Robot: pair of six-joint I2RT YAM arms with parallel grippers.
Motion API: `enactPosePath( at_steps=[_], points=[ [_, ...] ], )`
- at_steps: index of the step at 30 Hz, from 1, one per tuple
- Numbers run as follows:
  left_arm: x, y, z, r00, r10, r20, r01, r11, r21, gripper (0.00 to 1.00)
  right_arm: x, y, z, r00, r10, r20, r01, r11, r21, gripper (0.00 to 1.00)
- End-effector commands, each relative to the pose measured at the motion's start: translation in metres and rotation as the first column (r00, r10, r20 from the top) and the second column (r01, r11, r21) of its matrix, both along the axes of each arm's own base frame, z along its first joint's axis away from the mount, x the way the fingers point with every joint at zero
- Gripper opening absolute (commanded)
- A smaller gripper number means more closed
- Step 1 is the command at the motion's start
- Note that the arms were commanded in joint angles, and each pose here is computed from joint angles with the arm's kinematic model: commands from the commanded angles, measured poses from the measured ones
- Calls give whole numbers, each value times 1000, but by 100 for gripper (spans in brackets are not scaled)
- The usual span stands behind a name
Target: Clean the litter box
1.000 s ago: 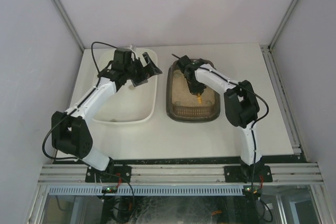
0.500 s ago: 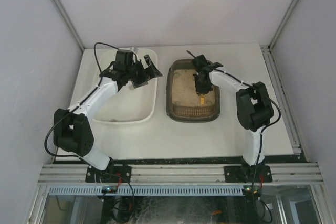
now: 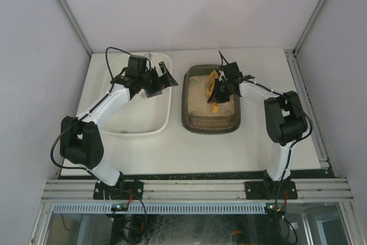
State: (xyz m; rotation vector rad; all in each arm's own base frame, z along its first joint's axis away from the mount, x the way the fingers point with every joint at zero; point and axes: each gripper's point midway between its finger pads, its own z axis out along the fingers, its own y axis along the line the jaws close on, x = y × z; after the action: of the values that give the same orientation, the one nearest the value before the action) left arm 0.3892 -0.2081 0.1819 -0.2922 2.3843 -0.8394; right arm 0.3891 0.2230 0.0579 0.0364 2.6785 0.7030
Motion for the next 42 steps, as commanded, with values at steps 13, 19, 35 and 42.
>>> enactPosePath(
  at_steps=[13,19,35,42],
  points=[
    [-8,12,-8,999,-45,-2,45,999,22,100,-52,3,93,998,-27,50,14,970,242,0],
    [-22,14,-5,996,-89,-4,89,996,-22,100,-68,-1,92,996,-55,63,23,905,425,0],
    [-50,57,7,993,-52,110,36,989,142,100,-99,-6,160,952,-143,271,-185,438,880,0],
    [-55,79,-2,991,-43,127,8,963,268,100,-116,-2,169,913,-174,368,-256,458,851,0]
  ],
)
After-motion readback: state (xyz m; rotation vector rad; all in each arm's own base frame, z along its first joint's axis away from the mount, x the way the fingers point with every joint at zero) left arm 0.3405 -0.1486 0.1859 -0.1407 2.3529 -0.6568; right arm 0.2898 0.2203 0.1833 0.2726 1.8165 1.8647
